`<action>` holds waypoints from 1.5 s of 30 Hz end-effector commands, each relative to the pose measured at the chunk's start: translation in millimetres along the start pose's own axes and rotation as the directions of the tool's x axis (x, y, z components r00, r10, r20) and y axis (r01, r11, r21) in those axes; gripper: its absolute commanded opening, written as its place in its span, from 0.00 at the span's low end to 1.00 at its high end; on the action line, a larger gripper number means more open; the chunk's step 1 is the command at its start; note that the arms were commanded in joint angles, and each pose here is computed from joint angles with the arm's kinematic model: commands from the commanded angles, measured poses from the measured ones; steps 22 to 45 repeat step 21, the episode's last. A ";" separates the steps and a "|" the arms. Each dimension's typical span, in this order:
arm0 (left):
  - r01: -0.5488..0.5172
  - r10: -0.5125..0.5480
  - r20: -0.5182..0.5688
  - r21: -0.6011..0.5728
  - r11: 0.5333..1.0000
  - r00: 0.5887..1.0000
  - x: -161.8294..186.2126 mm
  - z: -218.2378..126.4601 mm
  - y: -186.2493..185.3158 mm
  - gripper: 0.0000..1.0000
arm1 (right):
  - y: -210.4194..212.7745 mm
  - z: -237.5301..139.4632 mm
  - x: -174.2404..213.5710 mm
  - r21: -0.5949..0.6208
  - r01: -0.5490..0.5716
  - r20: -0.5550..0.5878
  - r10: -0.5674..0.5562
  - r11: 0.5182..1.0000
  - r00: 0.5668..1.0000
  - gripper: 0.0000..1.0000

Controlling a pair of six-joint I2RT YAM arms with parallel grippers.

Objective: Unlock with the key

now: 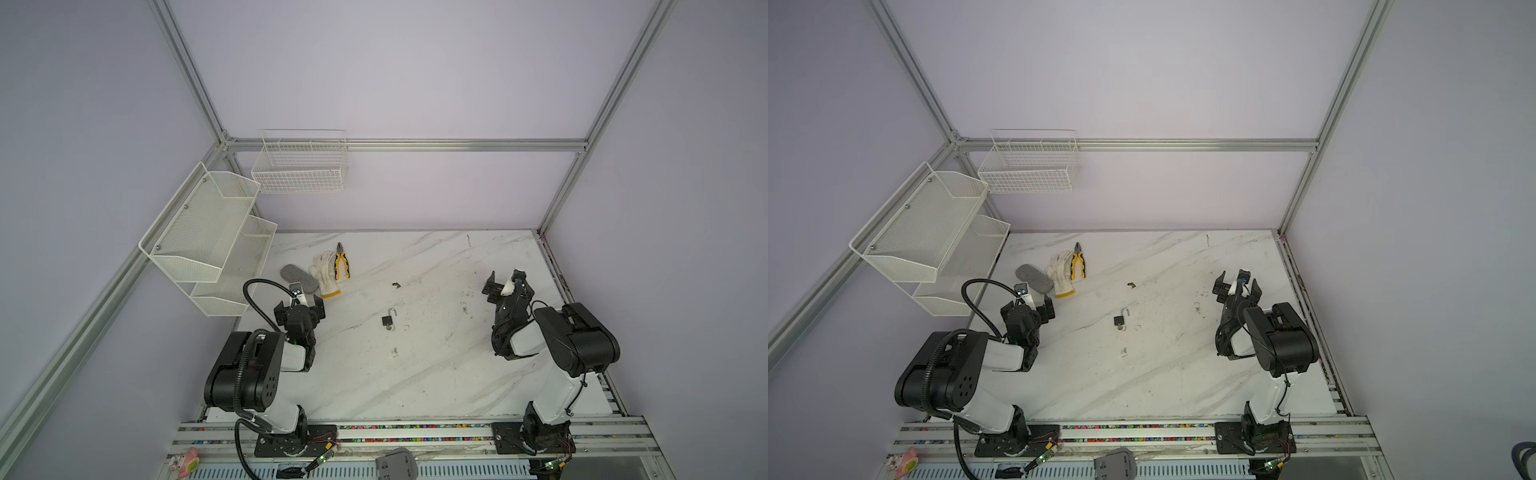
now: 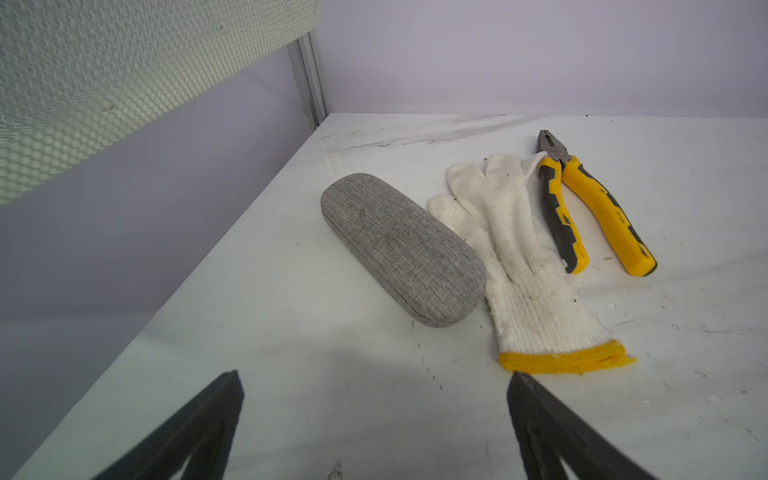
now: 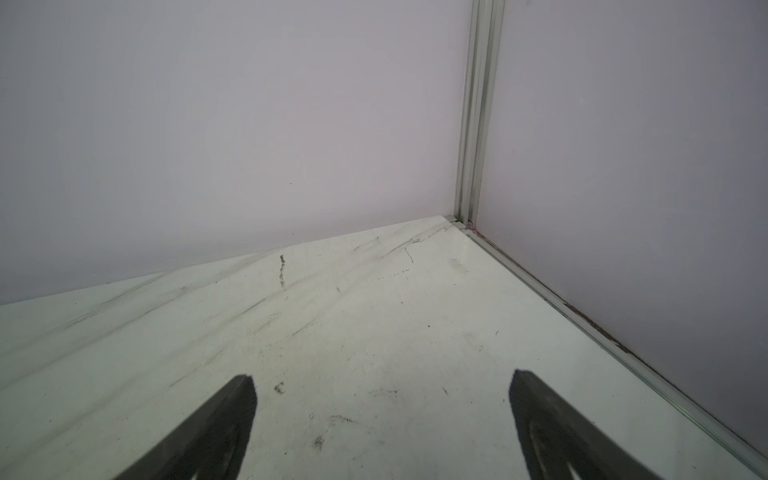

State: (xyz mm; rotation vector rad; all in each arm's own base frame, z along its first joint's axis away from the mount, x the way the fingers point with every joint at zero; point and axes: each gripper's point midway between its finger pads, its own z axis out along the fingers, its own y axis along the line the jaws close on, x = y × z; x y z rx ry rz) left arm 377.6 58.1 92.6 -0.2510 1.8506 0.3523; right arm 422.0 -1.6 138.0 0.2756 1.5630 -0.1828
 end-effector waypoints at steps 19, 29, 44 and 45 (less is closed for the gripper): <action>0.015 -0.020 0.093 0.053 0.998 0.996 -28.9 2.8 -10.2 1.00 | -2.7 1.2 -9.8 0.016 -0.021 0.031 0.021 1.000 0.999 0.97; 0.020 -0.025 0.090 0.053 0.998 0.996 -28.6 2.5 -9.8 1.00 | -3.6 1.5 -10.0 0.018 -0.022 0.031 0.022 1.000 0.999 0.97; 0.020 -0.025 0.090 0.053 0.998 0.996 -28.6 2.5 -9.8 1.00 | -3.6 1.5 -10.0 0.018 -0.022 0.031 0.022 1.000 0.999 0.97; 0.020 -0.025 0.090 0.053 0.998 0.996 -28.6 2.5 -9.8 1.00 | -3.6 1.5 -10.0 0.018 -0.022 0.031 0.022 1.000 0.999 0.97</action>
